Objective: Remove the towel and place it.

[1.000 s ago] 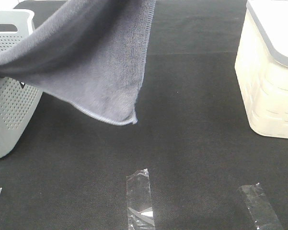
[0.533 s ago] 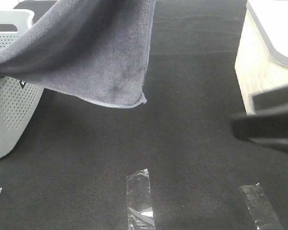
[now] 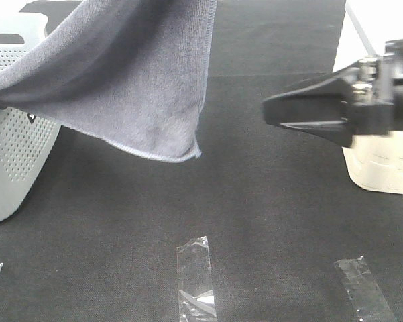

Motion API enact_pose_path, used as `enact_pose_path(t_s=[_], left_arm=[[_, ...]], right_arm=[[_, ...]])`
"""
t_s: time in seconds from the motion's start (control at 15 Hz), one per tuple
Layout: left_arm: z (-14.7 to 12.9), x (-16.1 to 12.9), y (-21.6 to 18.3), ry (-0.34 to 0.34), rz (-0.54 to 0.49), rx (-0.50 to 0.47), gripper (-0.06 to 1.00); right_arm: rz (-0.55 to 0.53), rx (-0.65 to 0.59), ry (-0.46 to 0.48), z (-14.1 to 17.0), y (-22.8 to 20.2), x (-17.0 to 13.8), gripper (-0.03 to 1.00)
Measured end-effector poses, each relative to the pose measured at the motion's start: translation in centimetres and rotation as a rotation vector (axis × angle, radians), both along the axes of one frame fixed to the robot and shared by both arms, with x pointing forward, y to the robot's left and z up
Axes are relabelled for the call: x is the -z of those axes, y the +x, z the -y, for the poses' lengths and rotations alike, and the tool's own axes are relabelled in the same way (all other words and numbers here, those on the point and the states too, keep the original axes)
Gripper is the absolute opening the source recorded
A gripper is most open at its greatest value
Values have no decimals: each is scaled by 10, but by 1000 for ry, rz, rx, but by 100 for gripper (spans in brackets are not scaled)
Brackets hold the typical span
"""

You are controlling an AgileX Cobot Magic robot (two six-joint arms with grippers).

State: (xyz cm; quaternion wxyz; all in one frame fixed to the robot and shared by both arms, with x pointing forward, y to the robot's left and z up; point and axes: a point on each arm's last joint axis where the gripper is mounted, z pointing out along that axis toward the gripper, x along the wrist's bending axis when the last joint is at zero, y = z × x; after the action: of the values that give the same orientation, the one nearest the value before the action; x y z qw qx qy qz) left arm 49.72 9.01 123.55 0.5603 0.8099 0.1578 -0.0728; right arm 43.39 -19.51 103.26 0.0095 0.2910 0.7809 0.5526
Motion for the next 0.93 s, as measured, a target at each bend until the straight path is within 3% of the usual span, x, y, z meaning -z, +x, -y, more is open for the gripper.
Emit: enact_pose_path(t_s=[0.2,0.47,0.73,0.93], left_arm=[[0,0,0,-6,-3,2,0],[0,-1,-1,-13,-6,4,0],[1,-1,-1,-14,-9,7,0],[1,-1,-1,-18,-12,11,0]], right_arm=[[-16,-75,-94,-38,7,28,67],[-70,89,-165,-49,27,53,67],[-60,-4,-80,-60,29,49,67],[19,-36,-101,-62,33,50,67]])
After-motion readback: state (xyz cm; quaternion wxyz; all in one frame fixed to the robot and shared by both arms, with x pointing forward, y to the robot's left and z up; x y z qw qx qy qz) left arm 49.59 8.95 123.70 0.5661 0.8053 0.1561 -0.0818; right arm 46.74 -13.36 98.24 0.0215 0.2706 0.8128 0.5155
